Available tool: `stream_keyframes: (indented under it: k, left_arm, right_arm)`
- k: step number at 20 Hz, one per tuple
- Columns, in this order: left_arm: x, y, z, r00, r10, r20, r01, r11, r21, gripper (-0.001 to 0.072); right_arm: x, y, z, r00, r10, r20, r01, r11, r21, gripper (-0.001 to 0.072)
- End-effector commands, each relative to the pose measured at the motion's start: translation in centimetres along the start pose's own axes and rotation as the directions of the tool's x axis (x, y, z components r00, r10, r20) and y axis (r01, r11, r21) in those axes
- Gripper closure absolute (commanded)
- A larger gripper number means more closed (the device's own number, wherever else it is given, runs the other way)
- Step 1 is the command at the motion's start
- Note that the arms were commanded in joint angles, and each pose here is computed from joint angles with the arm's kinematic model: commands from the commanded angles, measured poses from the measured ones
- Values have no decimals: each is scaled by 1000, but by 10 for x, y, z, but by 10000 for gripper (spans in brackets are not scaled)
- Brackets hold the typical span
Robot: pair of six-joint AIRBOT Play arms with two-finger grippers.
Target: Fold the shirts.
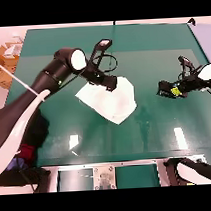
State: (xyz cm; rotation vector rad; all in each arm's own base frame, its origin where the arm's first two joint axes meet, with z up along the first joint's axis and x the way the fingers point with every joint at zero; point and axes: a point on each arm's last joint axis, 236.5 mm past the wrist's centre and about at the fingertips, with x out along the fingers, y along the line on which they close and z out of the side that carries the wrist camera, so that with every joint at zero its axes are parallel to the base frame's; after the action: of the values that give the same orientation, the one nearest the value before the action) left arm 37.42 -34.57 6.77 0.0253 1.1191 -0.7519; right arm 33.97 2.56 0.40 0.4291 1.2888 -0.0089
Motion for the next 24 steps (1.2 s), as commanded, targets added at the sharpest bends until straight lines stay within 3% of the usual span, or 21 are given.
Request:
stream_keyframes:
  k: [1, 4, 8, 11, 18, 24]
  left_arm:
    - [-13, 25, -15, 995, -16, -96, 6, 995, -104, 17]
    - [-71, 91, -18, 993, 41, -112, -64, 974, -216, 17]
    - [-109, 172, -42, 983, 115, -140, -160, 917, -366, 17]
    - [-77, 198, -73, 980, 102, -169, -167, 887, -431, 17]
    - [26, 196, -87, 997, -57, 59, 81, 806, -586, 18]
    - [54, 211, -95, 997, -55, 54, 77, 776, -626, 20]
  right_arm:
    - [-3, -7, -14, 998, -10, -65, 9, 1000, -15, 491]
    - [-5, -14, -20, 995, -15, -97, 16, 1000, 6, 274]
    - [7, -4, -30, 993, 29, -112, -27, 999, 20, 268]
    - [32, 20, -46, 985, 126, -118, -123, 992, 27, 269]
    - [87, 75, -107, 952, 204, -228, -211, 977, -8, 269]
    - [120, 117, -130, 926, 260, -273, -268, 963, 7, 269]
